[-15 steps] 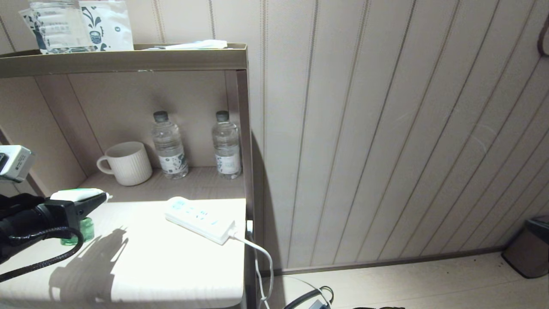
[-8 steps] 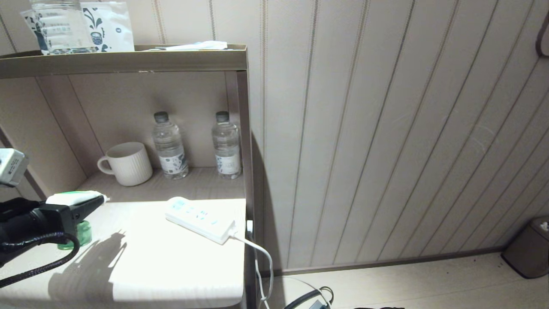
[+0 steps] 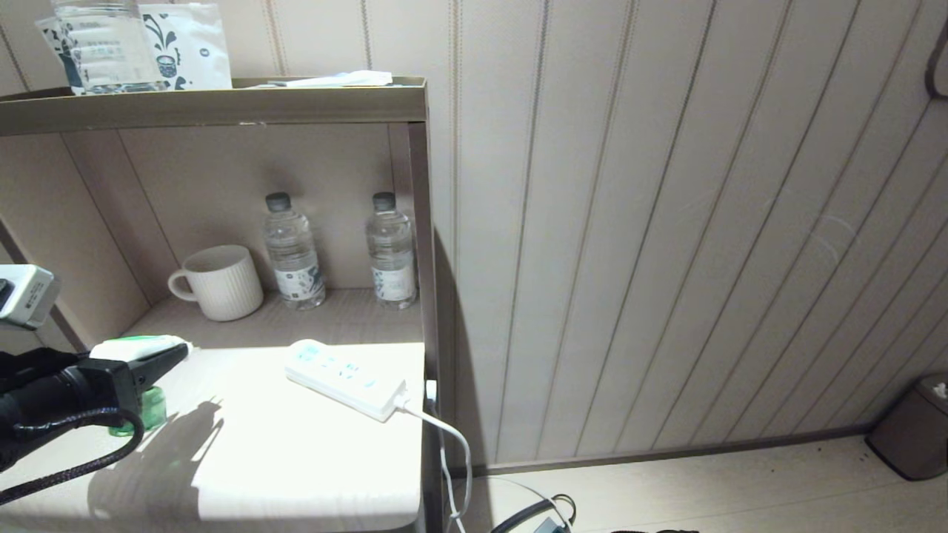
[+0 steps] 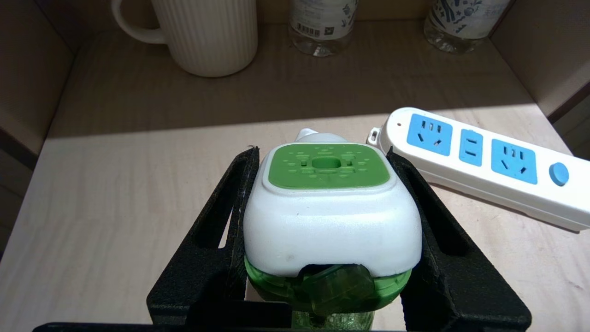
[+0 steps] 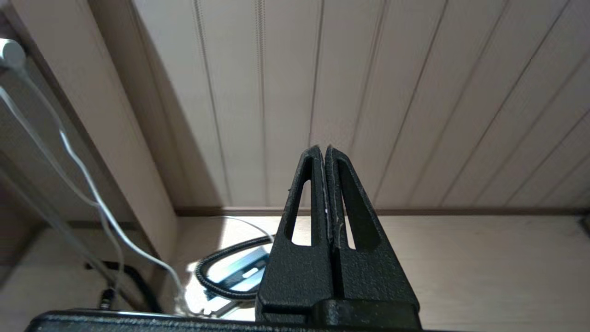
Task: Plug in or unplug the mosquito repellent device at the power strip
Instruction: Place the mosquito repellent liquid on the table
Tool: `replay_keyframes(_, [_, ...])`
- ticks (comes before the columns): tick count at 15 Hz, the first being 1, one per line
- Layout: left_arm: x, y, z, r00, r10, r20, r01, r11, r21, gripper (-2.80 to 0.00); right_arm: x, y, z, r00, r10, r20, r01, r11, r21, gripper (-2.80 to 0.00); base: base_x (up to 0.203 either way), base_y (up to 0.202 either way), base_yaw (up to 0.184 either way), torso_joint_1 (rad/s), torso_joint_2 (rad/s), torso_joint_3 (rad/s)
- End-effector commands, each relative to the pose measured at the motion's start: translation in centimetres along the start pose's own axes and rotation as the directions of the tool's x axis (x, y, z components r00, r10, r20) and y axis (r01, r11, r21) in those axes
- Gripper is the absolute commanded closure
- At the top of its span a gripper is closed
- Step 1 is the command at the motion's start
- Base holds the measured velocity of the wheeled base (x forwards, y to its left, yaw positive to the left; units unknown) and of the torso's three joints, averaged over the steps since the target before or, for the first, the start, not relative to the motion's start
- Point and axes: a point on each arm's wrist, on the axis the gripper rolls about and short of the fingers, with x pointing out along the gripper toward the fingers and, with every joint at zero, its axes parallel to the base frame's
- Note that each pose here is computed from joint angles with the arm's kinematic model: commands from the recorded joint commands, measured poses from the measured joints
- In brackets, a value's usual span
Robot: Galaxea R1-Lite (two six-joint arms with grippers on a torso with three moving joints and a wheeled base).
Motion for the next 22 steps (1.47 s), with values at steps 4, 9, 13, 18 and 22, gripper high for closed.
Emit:
replay_keyframes(4, [0.5, 0.1, -1.1, 1.0, 0.0, 0.012, -0.001, 1.0, 0.005, 0.0, 0.1, -0.1, -0.4, 1.0, -0.022, -0.006, 0.022, 0.997, 0.077, 0.0, 0.0, 0.0, 0.0, 0.0, 0.0, 0.0])
replay_keyframes(9, [-0.1, 0.0, -1.5, 1.0, 0.001, 0.024, -0.002, 1.0, 0.009, 0.0, 0.0, -0.1, -0.5, 0.999, -0.024, -0.022, 0.026, 0.996, 0.08, 0.0, 0.0, 0.0, 0.0, 0.0, 0.0, 0.0])
replay_keyframes(13, [-0.1, -0.1, -1.5, 1.0, -0.007, 0.027, 0.007, 1.0, 0.011, 0.0, 0.0, -0.1, -0.6, 0.999, -0.024, -0.023, 0.026, 0.996, 0.08, 0.0, 0.0, 0.0, 0.0, 0.0, 0.0, 0.0])
replay_keyframes(18, [-0.6, -0.7, -1.8, 0.997, -0.058, 0.047, 0.057, 0.998, 0.028, 0.0, 0.0, -0.1, -0.6, 0.999, -0.024, -0.024, 0.026, 0.996, 0.08, 0.0, 0.0, 0.0, 0.0, 0.0, 0.0, 0.0])
replay_keyframes(22, [-1.7, -0.9, -1.6, 0.992, -0.05, 0.118, 0.045, 0.998, 0.047, 0.0, 0.0, -0.1, -0.5, 0.999, -0.024, -0.022, 0.026, 0.996, 0.08, 0.0, 0.0, 0.0, 0.0, 0.0, 0.0, 0.0])
